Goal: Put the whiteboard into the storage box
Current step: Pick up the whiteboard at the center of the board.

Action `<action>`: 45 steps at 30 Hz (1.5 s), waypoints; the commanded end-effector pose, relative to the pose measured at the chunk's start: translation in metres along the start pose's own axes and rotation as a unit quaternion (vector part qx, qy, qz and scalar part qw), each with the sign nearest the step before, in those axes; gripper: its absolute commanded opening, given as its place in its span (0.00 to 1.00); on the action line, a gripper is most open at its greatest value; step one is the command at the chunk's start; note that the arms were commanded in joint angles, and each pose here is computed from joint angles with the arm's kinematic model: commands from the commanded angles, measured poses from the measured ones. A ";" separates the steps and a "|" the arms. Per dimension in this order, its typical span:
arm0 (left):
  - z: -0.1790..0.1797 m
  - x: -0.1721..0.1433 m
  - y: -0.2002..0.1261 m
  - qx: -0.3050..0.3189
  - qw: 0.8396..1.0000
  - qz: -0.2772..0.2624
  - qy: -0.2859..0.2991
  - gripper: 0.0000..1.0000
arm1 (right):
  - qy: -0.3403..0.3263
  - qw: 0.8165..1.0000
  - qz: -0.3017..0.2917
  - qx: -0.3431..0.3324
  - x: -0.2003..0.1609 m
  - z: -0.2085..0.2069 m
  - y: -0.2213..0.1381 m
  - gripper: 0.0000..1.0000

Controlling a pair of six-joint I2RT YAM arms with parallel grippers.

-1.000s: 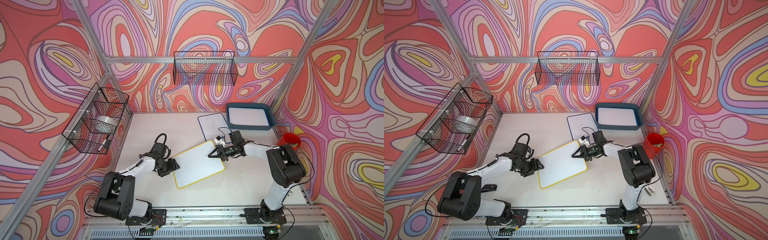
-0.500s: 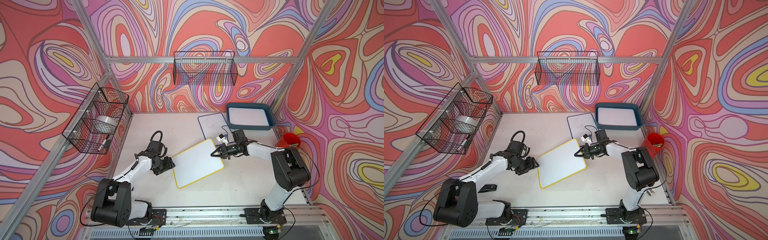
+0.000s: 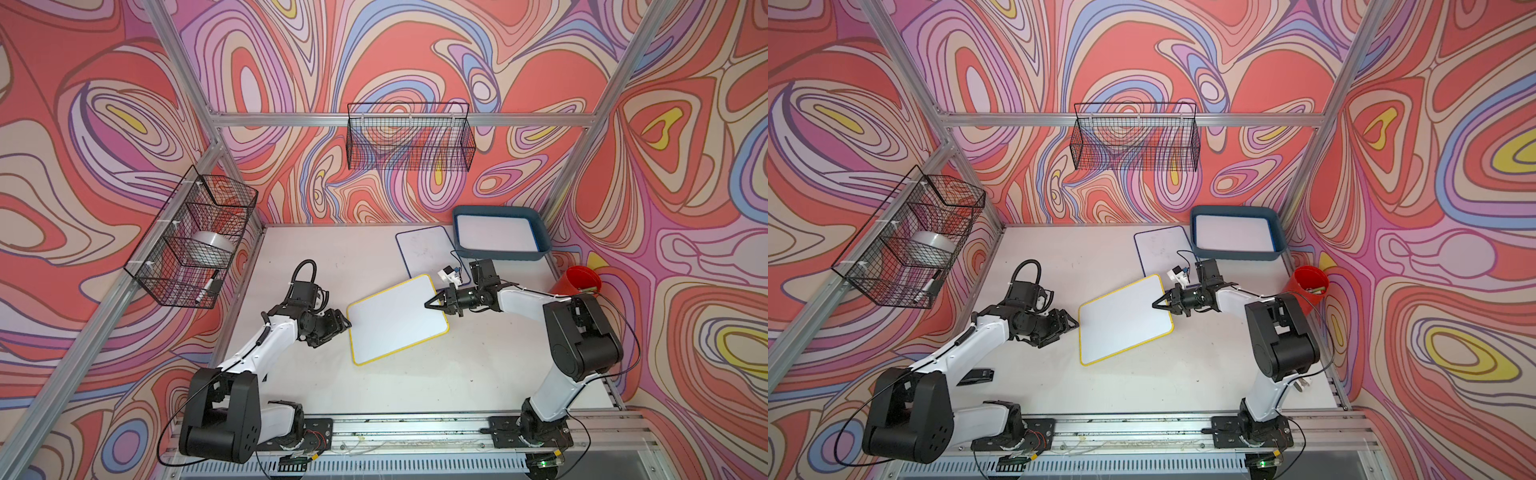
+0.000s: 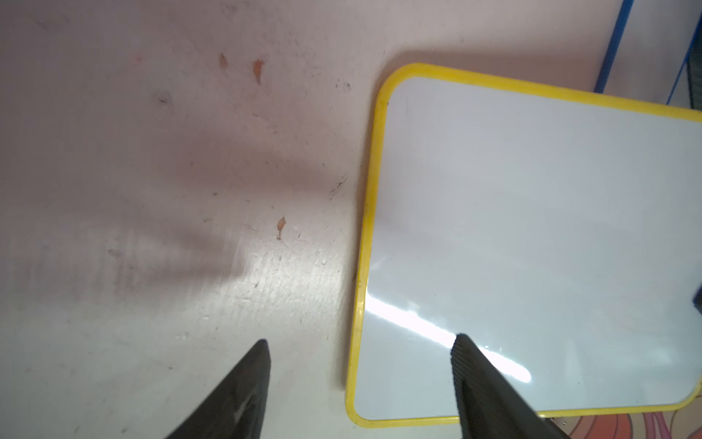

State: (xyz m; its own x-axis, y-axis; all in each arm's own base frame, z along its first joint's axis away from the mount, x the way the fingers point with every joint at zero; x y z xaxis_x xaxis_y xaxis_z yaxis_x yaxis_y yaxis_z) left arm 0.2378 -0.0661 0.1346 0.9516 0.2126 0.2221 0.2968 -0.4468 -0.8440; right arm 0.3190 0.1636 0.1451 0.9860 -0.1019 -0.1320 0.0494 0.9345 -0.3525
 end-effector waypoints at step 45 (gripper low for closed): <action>-0.065 0.045 -0.038 -0.366 0.927 -0.078 0.019 0.14 | 0.018 0.981 -0.012 0.192 0.033 -0.001 -0.030 0.08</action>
State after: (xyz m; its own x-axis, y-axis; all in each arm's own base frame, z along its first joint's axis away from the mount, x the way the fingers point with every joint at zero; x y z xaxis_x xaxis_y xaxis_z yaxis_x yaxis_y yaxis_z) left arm 0.2737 -0.0909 0.1802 0.9068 0.3336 0.2576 0.4072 -0.8511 -0.3314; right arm 0.3442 0.1396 0.1527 0.9752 -0.0639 -0.2121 0.0593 0.9978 -0.0282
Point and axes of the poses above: each gripper's point midway between its finger pads, its own y axis out along the fingers, its own z axis along the line the jaws close on, x = y × z, the point moved 8 cm from there along -y, back along the fingers, and after that the axes turned 14 degrees about y, right-handed, at the moved point
